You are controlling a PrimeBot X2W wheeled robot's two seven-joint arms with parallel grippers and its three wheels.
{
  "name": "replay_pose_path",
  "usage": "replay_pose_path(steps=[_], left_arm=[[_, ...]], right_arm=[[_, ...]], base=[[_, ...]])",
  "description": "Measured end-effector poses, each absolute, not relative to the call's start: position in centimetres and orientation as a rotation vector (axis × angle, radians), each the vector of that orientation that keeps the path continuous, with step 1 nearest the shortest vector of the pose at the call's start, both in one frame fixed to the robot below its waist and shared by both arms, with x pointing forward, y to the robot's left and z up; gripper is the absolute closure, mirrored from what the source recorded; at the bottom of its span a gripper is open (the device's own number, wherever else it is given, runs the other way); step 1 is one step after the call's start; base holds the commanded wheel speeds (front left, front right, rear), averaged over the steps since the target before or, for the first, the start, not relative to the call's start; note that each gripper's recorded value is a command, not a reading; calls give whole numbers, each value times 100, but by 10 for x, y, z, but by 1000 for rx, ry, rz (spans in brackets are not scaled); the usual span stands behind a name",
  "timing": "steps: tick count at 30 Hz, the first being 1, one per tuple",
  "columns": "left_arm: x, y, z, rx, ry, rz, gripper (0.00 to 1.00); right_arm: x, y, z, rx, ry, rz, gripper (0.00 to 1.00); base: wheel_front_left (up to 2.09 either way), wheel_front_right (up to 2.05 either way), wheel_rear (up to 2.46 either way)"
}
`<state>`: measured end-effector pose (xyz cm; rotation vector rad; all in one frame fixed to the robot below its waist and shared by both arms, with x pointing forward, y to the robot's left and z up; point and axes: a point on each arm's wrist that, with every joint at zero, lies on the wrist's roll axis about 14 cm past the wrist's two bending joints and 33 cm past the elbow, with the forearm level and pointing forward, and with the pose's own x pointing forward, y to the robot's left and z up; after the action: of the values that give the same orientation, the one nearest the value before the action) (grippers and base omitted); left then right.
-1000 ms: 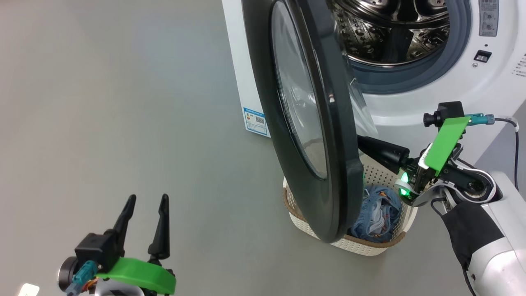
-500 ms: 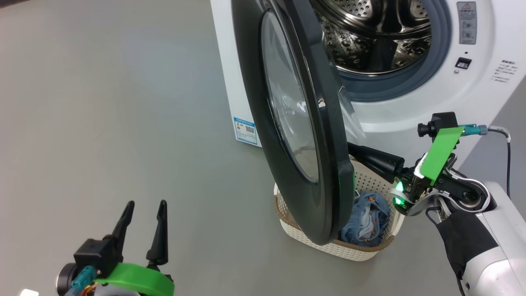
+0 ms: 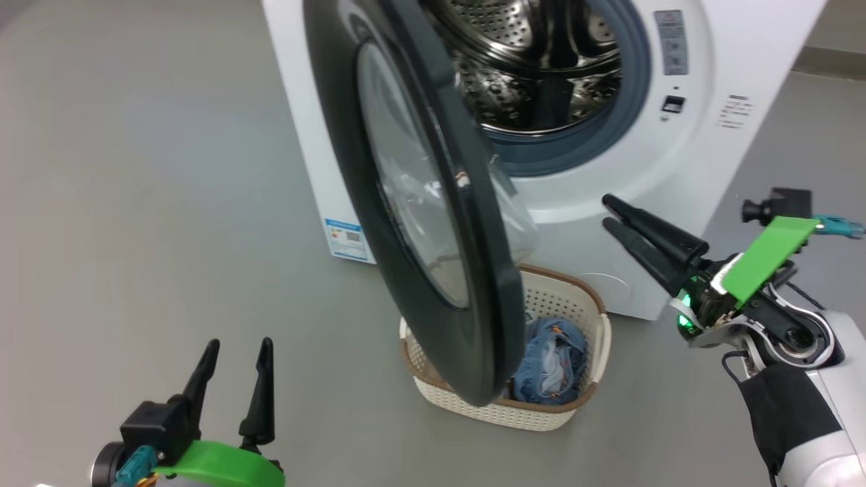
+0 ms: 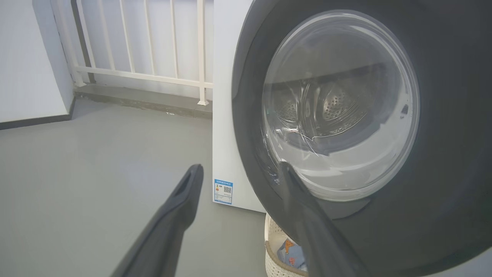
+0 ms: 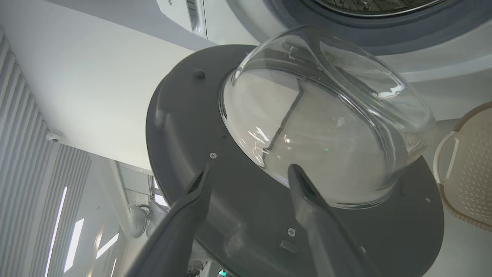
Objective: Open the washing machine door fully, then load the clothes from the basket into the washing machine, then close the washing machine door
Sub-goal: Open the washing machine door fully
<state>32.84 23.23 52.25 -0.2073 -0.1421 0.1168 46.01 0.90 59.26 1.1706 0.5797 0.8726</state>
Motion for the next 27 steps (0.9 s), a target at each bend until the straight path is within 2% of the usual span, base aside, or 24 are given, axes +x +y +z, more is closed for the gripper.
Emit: replay_pose_path(steps=[9, 15, 27], left_arm=[[347, 213, 530, -214, -159, 49, 0], [363, 191, 533, -224, -163, -19, 0], [382, 165, 536, -240, -167, -93, 0]], right_arm=[[453, -48, 596, 1119, 371, 719, 0], [441, -92, 590, 957, 190, 555, 0], [416, -165, 569, 628, -61, 285, 0]], base=[[0, 0, 0], [0, 0, 0], [0, 0, 0]])
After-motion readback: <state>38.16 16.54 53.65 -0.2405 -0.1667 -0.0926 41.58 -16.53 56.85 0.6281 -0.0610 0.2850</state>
